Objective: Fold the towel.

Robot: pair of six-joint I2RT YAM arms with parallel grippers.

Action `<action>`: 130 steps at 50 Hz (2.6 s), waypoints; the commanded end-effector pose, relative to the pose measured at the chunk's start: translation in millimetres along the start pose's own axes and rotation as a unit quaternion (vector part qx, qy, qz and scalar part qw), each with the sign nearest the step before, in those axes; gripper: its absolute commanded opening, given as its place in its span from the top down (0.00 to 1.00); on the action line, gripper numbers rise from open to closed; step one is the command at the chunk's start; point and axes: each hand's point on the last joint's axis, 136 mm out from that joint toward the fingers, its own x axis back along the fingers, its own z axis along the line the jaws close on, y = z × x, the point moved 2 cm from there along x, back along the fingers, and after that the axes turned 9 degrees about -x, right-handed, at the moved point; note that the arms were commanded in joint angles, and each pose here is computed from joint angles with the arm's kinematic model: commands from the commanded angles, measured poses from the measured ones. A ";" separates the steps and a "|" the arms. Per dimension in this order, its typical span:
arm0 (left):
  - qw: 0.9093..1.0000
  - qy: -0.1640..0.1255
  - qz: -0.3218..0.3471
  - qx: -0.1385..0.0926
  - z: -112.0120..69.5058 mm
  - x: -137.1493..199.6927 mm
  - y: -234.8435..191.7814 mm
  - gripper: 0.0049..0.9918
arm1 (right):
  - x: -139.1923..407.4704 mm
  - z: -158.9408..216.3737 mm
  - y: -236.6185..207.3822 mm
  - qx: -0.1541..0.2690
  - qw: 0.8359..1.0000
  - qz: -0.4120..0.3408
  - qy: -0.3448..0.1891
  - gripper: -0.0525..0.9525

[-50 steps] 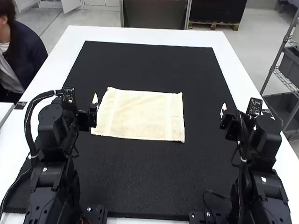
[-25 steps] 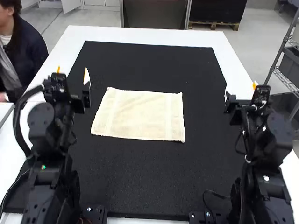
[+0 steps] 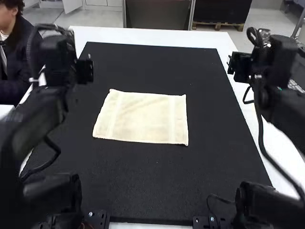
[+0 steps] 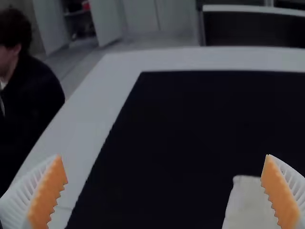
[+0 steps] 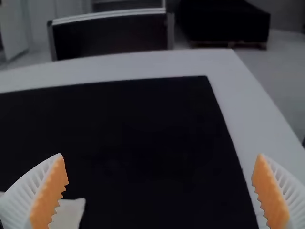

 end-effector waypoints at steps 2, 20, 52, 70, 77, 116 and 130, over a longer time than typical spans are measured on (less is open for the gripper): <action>0.997 0.036 0.066 -0.003 4.5 -21.7 -34.2 0.03 | -23.3 -13.9 -16.1 0.002 0.999 0.023 -0.041 0.06; 0.997 0.046 0.056 0.016 7.3 -27.6 -33.5 0.03 | -27.9 -18.9 -54.5 0.044 0.998 0.030 -0.037 0.06; 0.983 -0.135 0.124 -0.010 -57.7 -74.8 -98.8 0.03 | -69.2 58.4 -164.8 0.051 0.973 0.203 0.096 0.04; 0.976 -0.181 0.123 0.002 -68.9 -115.1 -84.2 0.03 | -94.3 82.9 -185.4 0.017 0.962 0.240 0.132 0.05; 0.972 -0.188 0.140 0.003 -72.8 -130.1 -90.6 0.03 | -107.1 85.3 -193.0 0.017 0.959 0.249 0.132 0.05; 0.964 -0.214 0.160 -0.008 -91.7 -187.2 -104.9 0.03 | -160.6 110.2 -224.1 -0.013 0.947 0.280 0.154 0.05; 0.960 -0.222 0.171 -0.018 -97.7 -200.7 -118.9 0.03 | -175.7 111.6 -234.7 -0.016 0.946 0.287 0.153 0.05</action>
